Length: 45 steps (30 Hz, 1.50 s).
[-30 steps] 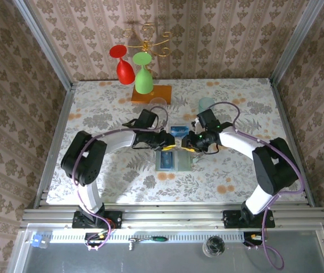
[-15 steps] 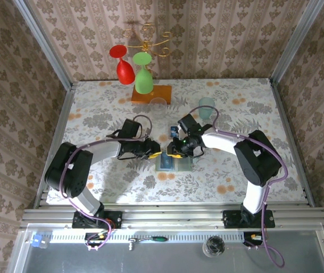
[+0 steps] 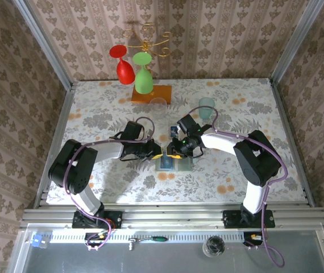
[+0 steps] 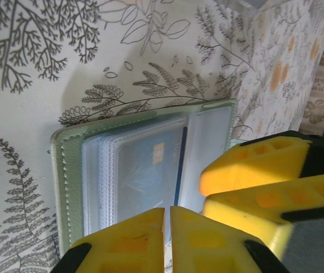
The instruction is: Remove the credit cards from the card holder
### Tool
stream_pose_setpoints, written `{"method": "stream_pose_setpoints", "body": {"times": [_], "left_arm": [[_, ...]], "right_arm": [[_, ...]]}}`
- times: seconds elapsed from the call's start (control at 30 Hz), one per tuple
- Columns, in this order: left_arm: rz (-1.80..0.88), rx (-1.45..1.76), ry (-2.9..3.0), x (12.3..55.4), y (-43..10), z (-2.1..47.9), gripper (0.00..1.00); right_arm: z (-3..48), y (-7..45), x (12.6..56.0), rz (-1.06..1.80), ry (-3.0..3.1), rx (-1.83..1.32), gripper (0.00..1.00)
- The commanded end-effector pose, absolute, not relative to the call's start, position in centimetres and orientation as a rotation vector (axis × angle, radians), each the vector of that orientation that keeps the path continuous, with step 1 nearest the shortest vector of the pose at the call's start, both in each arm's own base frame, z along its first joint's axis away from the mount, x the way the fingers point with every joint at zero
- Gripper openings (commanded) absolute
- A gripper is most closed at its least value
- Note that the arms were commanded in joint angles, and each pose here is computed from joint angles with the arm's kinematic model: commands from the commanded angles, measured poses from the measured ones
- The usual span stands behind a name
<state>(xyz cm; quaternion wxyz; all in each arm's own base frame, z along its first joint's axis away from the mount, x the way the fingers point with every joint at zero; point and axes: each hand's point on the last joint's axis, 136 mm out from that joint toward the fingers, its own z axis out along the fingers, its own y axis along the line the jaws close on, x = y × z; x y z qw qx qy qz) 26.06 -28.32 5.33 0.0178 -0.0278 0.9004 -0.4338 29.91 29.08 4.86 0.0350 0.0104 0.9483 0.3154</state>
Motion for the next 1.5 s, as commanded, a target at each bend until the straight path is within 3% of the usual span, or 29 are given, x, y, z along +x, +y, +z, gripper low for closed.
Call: {"method": "stream_pose_setpoints", "body": {"times": [0.0, 0.63, 1.2, 1.47], "left_arm": [[-1.369, -0.096, 2.808, 25.5, -28.3, 4.5, 0.10], [-1.312, -0.152, 2.885, 24.1, -27.1, 2.0, 0.07], [-1.315, -0.158, 2.879, 23.8, -26.9, 1.9, 0.07], [-1.316, -0.161, 2.882, 23.7, -26.8, 1.9, 0.11]], "right_arm": [[4.1, 29.0, 29.9, 0.951, 2.929, 0.060, 0.29], [1.8, 28.6, 28.7, 0.937, 2.975, 0.082, 0.29], [1.9, 29.6, 28.8, 0.977, 2.977, 0.071, 0.15], [1.3, 28.5, 28.5, 0.864, 3.009, 0.069, 0.27]]}}
